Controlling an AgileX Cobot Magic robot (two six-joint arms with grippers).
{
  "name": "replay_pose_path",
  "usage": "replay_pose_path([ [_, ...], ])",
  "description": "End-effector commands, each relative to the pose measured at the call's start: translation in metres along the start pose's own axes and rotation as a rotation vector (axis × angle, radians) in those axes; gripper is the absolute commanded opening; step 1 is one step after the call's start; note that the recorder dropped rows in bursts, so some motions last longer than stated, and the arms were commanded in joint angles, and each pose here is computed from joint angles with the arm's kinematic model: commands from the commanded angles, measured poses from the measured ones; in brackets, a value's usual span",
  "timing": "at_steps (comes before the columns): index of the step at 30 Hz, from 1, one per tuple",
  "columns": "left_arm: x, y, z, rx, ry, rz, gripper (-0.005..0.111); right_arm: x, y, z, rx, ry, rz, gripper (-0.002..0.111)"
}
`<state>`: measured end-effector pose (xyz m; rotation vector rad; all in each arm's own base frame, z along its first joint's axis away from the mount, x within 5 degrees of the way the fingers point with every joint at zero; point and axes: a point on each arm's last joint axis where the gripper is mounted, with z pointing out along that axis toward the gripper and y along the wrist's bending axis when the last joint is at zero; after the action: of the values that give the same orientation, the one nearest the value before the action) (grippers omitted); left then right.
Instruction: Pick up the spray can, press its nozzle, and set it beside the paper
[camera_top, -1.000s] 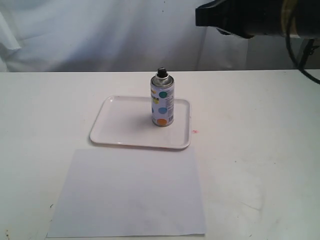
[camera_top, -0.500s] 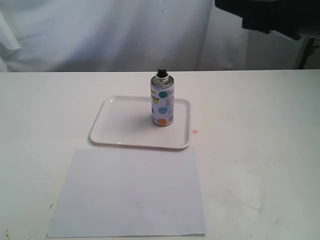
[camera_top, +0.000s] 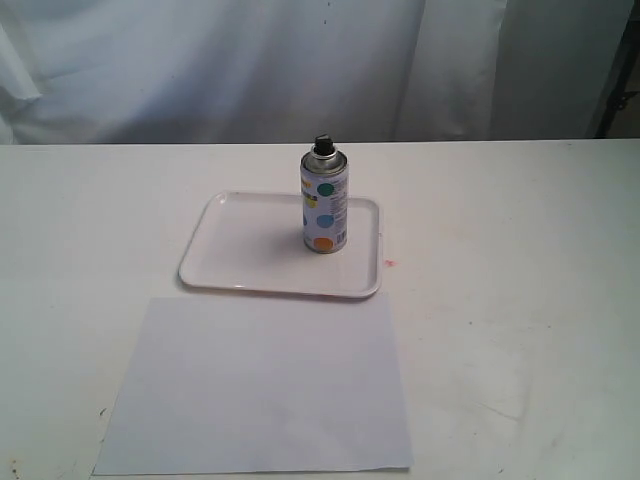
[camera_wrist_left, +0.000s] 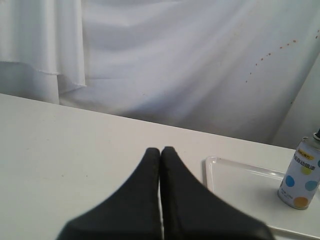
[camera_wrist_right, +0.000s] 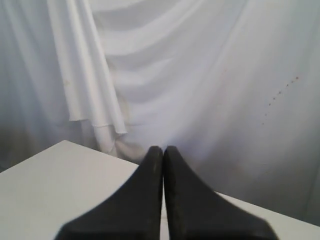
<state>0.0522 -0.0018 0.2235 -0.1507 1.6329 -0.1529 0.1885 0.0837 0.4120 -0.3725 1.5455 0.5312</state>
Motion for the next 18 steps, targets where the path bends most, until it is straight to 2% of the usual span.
replay_pose_path([
  [1,0.000,0.000,0.000,-0.003,-0.007,-0.005,0.000,0.005,-0.010,-0.020,0.054,-0.005,-0.032,0.000],
  [6,0.000,0.000,0.000,-0.003,-0.007,-0.005,0.000,0.030,-0.028,-0.056,0.227,-0.015,0.018,0.000],
  [10,0.000,0.000,0.000,-0.003,-0.007,-0.005,0.000,0.051,-0.027,-0.086,0.344,-0.051,0.012,0.000],
  [18,0.000,0.000,0.000,-0.003,-0.007,-0.005,0.000,0.076,-0.015,-0.118,0.409,-0.122,0.004,0.000],
])
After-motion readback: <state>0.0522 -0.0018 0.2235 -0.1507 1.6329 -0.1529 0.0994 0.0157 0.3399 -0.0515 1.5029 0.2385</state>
